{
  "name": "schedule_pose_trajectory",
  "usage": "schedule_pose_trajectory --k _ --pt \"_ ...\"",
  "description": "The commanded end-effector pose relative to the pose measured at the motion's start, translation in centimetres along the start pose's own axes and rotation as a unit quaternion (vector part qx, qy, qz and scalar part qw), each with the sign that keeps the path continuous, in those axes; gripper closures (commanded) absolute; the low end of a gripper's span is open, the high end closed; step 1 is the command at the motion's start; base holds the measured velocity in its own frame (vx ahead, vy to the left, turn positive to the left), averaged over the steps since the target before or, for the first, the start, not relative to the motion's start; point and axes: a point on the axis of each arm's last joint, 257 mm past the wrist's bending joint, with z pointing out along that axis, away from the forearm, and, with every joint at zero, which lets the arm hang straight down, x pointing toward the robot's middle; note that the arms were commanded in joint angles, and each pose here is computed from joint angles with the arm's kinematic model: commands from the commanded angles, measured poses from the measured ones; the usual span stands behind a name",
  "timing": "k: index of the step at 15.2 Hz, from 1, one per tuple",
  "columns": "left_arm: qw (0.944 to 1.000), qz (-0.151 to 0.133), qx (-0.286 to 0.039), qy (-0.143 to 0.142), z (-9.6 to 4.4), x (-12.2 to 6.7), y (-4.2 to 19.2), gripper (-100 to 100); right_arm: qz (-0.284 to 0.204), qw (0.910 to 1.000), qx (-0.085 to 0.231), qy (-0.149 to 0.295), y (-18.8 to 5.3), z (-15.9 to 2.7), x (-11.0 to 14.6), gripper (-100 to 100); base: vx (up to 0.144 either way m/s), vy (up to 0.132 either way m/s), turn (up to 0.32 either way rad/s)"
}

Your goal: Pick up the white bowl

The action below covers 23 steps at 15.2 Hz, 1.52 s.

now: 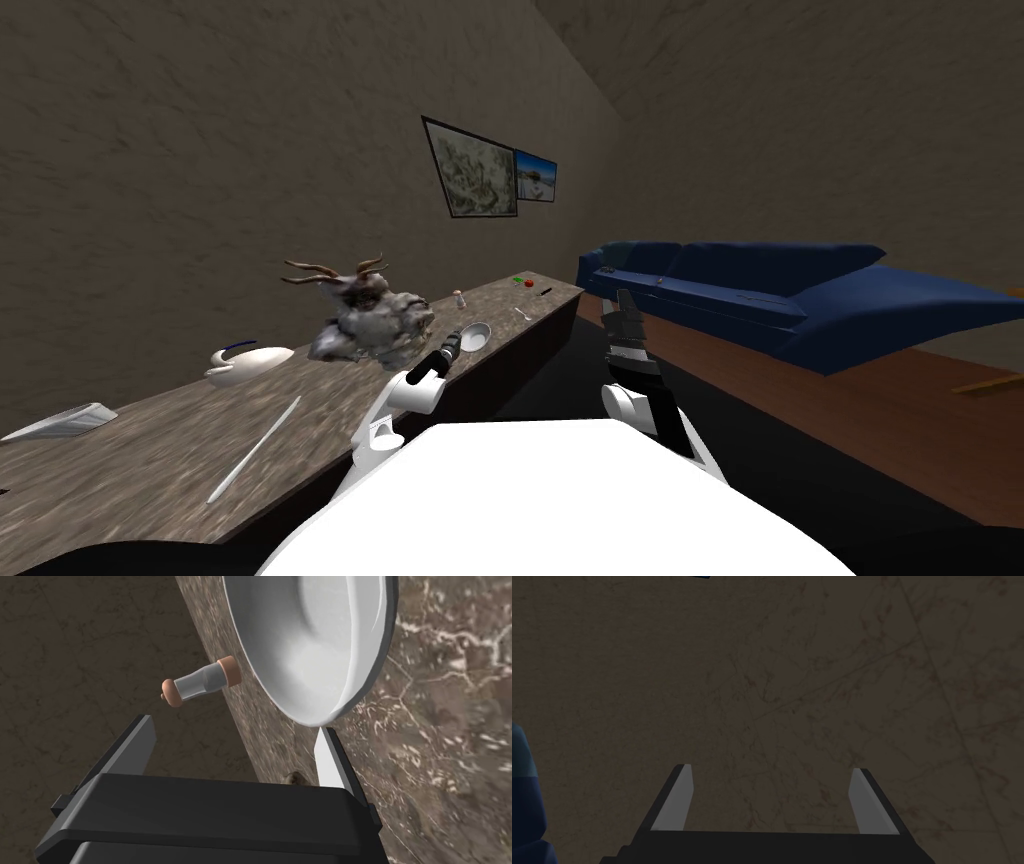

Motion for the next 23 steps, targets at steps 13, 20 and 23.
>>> schedule_pose_trajectory --k 13,20,23 --pt "0.9919 -0.011 -0.126 -0.003 -0.5 0.3 5.6 -100 0.0 1.0 0.0 0.0 0.0 0.0 0.0 0 0.0 0.018 -0.085" --pt "0.9817 -0.016 -0.19 -0.006 -1.4 0.6 8.1 -100 0.0 1.0 0.0 0.0 0.0 0.0 0.0 0 0.01 0.012 -0.088" --pt "0.9787 -0.016 -0.205 -0.007 -1.6 0.7 8.7 -100 0.0 1.0 0.0 0.0 0.0 0.0 0.0 0 0.012 0.008 -0.061"
